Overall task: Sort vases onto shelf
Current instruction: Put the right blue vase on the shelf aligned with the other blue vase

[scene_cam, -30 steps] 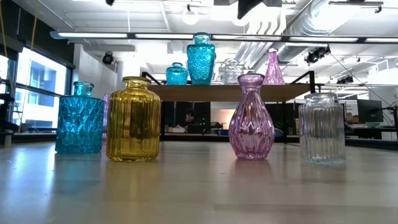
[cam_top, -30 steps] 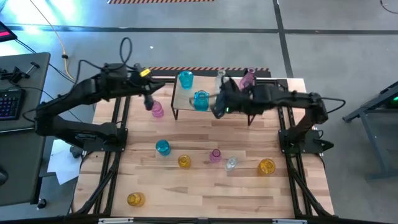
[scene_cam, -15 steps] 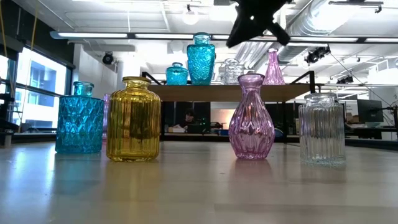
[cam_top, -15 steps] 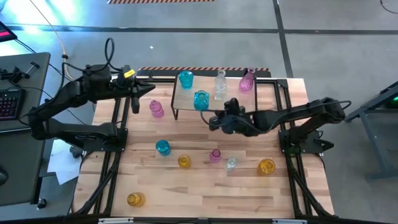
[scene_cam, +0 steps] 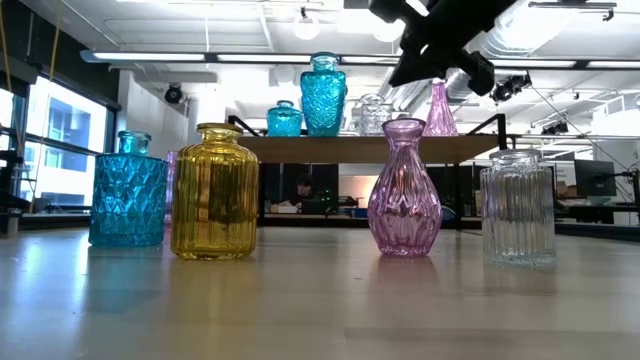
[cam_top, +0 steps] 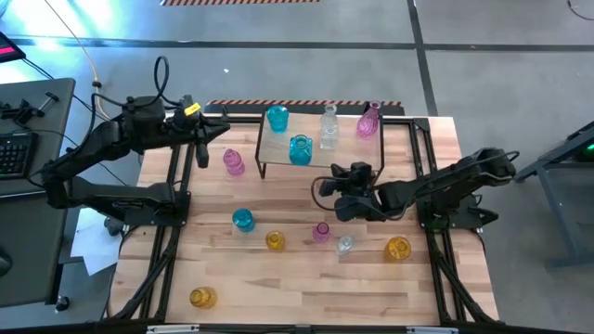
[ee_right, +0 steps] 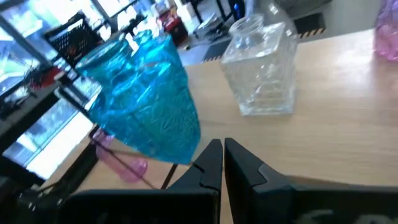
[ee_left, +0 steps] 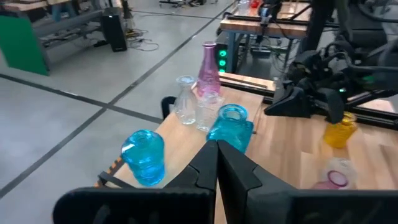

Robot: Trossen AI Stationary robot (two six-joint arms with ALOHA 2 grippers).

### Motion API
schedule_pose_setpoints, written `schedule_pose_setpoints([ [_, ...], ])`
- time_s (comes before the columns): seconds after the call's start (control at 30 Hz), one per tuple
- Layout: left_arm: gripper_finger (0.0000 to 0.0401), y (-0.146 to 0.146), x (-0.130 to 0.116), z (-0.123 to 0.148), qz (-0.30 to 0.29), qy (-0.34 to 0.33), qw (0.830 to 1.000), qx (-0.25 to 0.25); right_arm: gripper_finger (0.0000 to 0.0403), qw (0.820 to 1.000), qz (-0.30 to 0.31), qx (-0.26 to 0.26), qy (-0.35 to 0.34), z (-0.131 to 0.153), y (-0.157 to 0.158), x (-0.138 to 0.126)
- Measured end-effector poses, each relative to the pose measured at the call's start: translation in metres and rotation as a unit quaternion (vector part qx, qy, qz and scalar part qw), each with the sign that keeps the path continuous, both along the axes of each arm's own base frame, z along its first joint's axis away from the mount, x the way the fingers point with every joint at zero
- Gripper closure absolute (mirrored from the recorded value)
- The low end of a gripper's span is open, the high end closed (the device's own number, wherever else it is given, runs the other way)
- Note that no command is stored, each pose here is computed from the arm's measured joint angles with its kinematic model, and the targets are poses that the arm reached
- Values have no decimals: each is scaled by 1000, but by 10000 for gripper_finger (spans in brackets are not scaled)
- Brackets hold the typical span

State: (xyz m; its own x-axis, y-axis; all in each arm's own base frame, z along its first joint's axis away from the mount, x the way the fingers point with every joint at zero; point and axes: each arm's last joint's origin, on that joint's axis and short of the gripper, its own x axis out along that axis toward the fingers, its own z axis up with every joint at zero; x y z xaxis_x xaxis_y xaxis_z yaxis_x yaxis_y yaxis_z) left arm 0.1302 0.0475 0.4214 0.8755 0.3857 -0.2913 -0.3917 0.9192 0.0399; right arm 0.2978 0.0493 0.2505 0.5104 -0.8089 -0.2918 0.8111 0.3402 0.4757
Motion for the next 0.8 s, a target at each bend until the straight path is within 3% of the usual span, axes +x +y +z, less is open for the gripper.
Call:
schedule_pose_setpoints([
  [0.33, 401, 3, -2, 0, 67, -6, 998, -4, 403, 999, -2, 8, -40, -12, 0, 0],
  [0.8, 401, 3, -2, 0, 70, -13, 997, -21, 403, 990, 39, 44, -126, -9, 0, 8],
])
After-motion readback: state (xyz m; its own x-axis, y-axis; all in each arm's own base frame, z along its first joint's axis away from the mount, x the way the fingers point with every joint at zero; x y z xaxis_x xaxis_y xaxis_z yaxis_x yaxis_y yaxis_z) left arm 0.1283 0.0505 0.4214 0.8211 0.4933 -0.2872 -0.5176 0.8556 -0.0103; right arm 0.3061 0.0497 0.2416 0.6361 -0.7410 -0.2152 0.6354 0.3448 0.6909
